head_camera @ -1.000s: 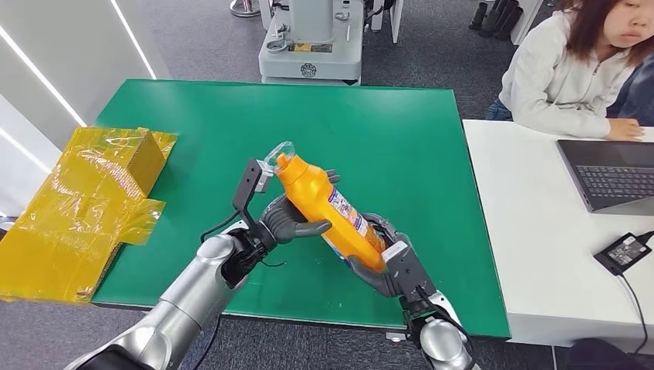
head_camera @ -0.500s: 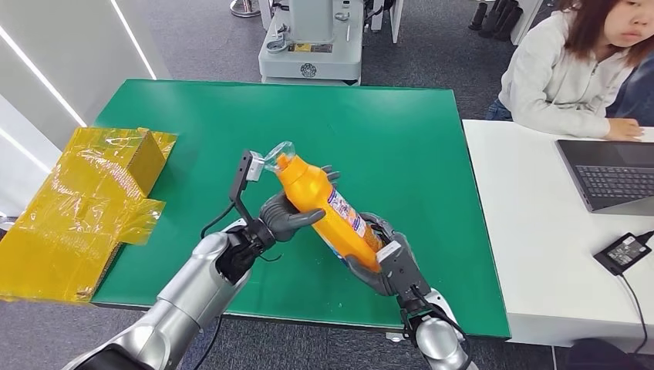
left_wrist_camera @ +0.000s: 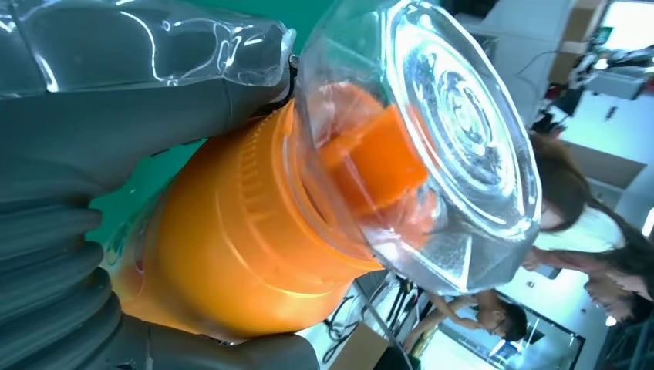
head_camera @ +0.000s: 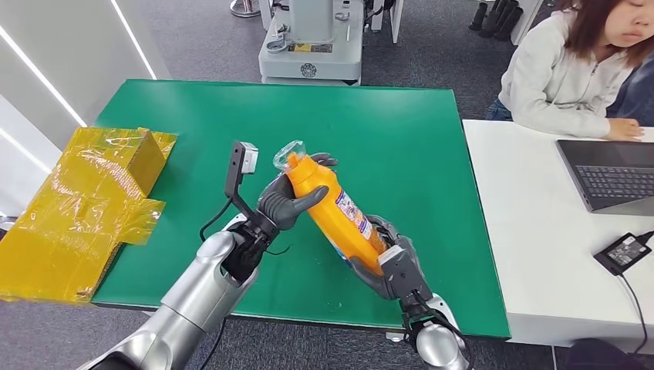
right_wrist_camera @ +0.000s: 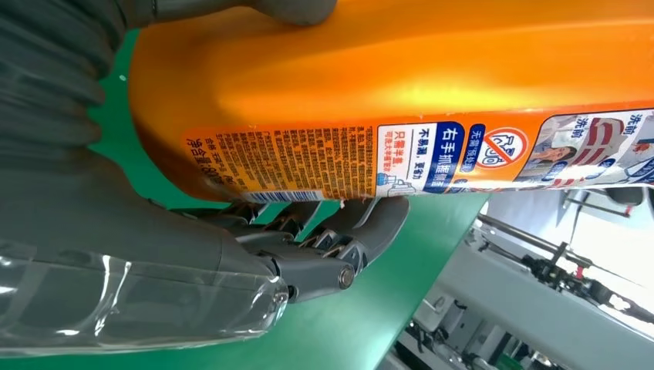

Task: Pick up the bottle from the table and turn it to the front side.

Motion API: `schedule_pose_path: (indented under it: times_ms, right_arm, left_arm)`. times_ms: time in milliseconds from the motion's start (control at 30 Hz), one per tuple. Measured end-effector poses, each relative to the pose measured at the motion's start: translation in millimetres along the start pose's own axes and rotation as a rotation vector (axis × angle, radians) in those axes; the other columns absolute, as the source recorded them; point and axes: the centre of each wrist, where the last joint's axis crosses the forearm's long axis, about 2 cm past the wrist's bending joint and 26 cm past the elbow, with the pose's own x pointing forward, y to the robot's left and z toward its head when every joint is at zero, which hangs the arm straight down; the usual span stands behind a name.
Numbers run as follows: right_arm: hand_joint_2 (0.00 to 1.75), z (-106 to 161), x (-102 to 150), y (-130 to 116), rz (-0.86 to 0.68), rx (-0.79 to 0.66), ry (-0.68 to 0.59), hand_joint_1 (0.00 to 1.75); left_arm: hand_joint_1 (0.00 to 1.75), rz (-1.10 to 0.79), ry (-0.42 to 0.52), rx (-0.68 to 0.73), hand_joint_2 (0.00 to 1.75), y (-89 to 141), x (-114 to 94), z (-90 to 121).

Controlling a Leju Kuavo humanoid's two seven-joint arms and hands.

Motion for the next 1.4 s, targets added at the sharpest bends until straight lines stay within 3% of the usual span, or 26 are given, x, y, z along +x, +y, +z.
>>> schedule_pose_path:
  times_ms: [233,367,600,933,1067,1167,1333,1400]
  right_arm:
    - [1.75,-0.8,2.2,1.7,-0.006,0.0,-0.005,1.69]
    - [1.75,-0.8,2.2,2.2,-0.008,0.0,-0.009,0.0]
    - [1.75,-0.6,2.1,2.3,-0.008,-0.01,-0.015,0.0]
    - [1.75,2.6,4.1,3.7,-0.019,-0.019,-0.035,0.0]
    - [1.75,5.7,7.8,4.4,-0.032,-0.022,-0.064,0.0]
    - [1.75,7.8,10.9,2.1,-0.043,-0.022,-0.098,0.0]
    - [1.75,7.0,21.8,-4.9,-0.049,-0.011,-0.164,0.0]
    - [1.75,6.3,26.3,-5.7,-0.043,-0.001,-0.185,0.0]
  left_arm:
    - [1.75,-0.019,-0.045,0.01,1.75,-7.4,1.7,0.6]
    - [1.75,0.003,-0.048,0.001,1.75,-8.8,-0.4,2.6]
    - [1.75,0.005,-0.049,-0.009,1.75,-9.5,-2.9,4.7]
    - [1.75,-0.163,-0.115,0.012,1.75,-3.0,-1.6,6.9]
    - [1.75,-0.442,-0.185,0.061,1.75,9.7,6.6,8.5]
    - [1.75,-0.759,-0.249,0.101,1.75,23.6,21.7,8.7]
    - [1.75,-1.51,-0.385,0.251,1.75,41.7,68.3,2.6]
    - [1.75,-1.691,-0.436,0.287,1.75,46.5,85.9,-0.1]
